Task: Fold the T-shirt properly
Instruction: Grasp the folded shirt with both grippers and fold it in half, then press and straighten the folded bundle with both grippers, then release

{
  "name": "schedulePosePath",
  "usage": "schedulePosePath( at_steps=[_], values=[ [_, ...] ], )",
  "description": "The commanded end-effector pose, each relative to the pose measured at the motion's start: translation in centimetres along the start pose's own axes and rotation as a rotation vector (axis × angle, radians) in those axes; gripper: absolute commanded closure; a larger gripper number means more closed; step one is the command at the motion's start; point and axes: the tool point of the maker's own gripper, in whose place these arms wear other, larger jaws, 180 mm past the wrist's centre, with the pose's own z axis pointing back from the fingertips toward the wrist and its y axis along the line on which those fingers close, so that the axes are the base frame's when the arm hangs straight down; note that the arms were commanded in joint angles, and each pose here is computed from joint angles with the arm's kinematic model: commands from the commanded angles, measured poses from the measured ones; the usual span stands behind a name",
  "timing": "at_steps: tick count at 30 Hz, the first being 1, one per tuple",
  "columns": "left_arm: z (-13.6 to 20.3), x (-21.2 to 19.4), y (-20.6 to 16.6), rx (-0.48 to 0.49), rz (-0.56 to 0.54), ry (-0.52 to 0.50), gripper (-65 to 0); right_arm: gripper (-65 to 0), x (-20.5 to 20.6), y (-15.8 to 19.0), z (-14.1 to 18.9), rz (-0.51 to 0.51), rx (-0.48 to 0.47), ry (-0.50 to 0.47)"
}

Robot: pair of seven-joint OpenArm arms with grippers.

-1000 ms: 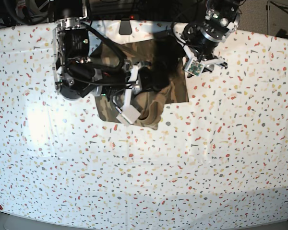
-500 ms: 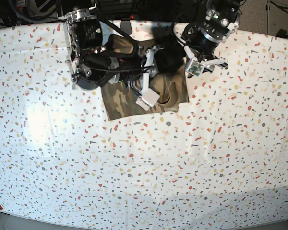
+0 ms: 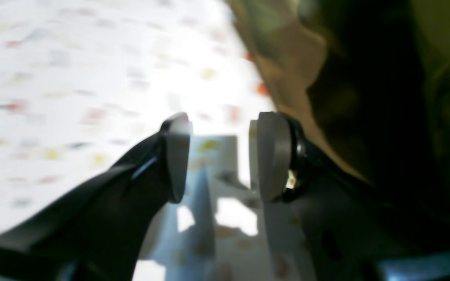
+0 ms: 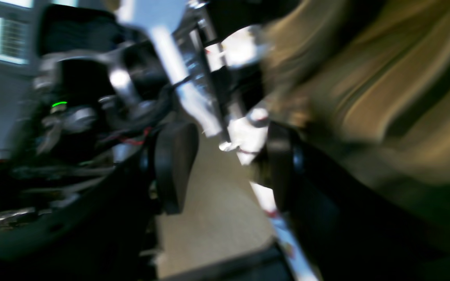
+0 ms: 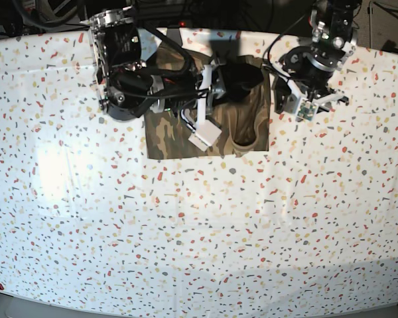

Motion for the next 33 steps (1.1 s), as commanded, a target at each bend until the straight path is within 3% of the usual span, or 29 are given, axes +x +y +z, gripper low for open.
schedulePosePath(
  at_steps=[1,7,11,15,19,21,23,27,31,33],
  values=[
    [0.4,1.9,1.1,0.032,-0.005,-0.063,-27.3,-32.7,1.6,1.2,0.1,0.022,0.051,-0.054],
    [2.2,5.2,4.4,0.125,-0.010,-0.121,-27.3,-32.7,4.2,4.1,0.5,0.058,0.207,-0.135],
    [3.8,8.0,4.3,0.117,0.018,-0.161,-27.3,-32.7,6.2,3.9,1.2,0.118,0.199,-0.145],
    [5.1,9.9,2.9,0.050,0.094,-0.181,-27.3,-32.6,7.4,0.9,2.5,0.160,0.051,-0.141],
    [6.4,9.8,-0.4,-0.112,0.183,-0.193,-27.3,-32.5,7.5,-2.8,5.4,0.163,-0.119,-0.133],
    [7.2,9.2,-2.5,-0.217,0.245,-0.190,-27.2,-27.0,7.0,-4.5,7.3,0.161,-0.193,-0.112],
    [8.2,8.6,-4.3,-0.302,0.304,-0.187,-25.9,-17.1,6.1,-6.5,9.3,0.164,-0.292,-0.065],
    [9.5,8.1,-7.4,-0.399,0.367,-0.203,-24.9,0.0,4.6,-8.9,11.8,0.174,-0.424,0.022],
    [9.0,6.5,-11.3,-0.477,0.361,-0.168,-24.9,0.0,3.8,-10.8,12.6,0.160,-0.504,0.041],
    [7.8,5.0,-12.2,-0.463,0.357,-0.134,-24.9,0.0,3.3,-11.8,12.8,0.139,-0.532,0.035]
  ],
)
